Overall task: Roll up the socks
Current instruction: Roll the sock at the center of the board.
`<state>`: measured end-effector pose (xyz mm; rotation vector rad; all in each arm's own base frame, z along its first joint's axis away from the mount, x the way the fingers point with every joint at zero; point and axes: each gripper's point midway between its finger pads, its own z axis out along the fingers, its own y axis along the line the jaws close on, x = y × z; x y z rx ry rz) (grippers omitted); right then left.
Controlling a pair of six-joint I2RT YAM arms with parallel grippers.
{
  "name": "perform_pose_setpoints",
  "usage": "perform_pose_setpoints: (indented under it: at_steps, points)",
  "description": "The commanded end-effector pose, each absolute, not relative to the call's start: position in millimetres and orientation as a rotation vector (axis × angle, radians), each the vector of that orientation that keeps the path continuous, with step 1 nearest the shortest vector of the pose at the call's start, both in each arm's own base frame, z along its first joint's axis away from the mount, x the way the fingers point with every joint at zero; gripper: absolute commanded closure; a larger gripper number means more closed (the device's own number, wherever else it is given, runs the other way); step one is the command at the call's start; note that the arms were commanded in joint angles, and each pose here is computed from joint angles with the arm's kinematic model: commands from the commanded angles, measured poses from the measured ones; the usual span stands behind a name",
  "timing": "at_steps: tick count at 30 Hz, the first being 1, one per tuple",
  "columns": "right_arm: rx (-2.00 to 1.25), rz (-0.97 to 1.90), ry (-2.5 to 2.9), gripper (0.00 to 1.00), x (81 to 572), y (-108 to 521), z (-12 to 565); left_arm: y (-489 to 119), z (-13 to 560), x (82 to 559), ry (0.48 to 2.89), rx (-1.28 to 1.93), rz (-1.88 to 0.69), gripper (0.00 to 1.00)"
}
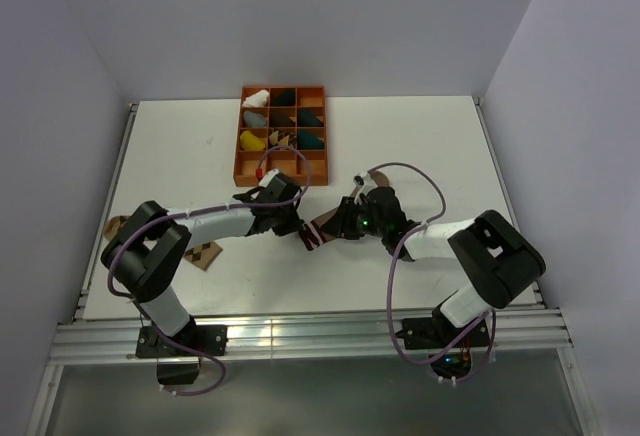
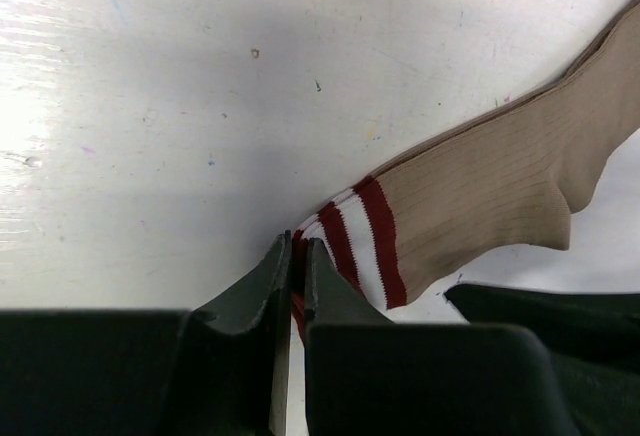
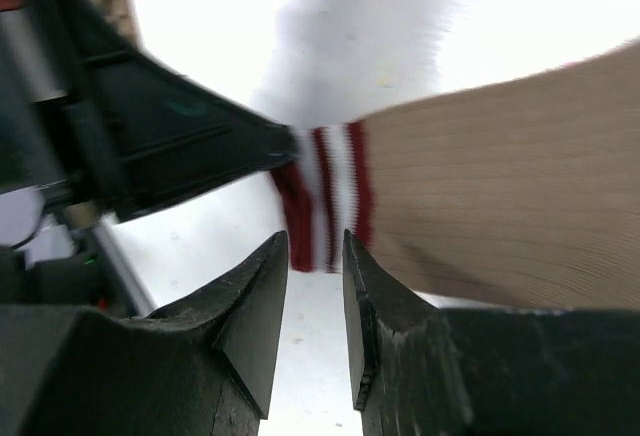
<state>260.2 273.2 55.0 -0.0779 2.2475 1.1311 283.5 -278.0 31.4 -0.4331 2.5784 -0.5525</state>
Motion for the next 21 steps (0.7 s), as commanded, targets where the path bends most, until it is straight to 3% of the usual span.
perform_pose_setpoints:
  at_steps: [1,9,21]
  points:
    - [-0.059,0.980,2.262,0.64,273.6,261.8,51.4,-275.3,51.1,293.1,2.528,-0.399,-0.541,1.00]
    - [-0.236,0.888,2.193,0.63,271.2,275.2,59.4,-274.8,49.7,297.0,2.557,-0.341,-0.473,1.00]
    - [-0.487,0.600,2.014,0.44,259.7,310.2,78.0,-278.6,40.2,295.7,2.611,-0.309,-0.446,1.00]
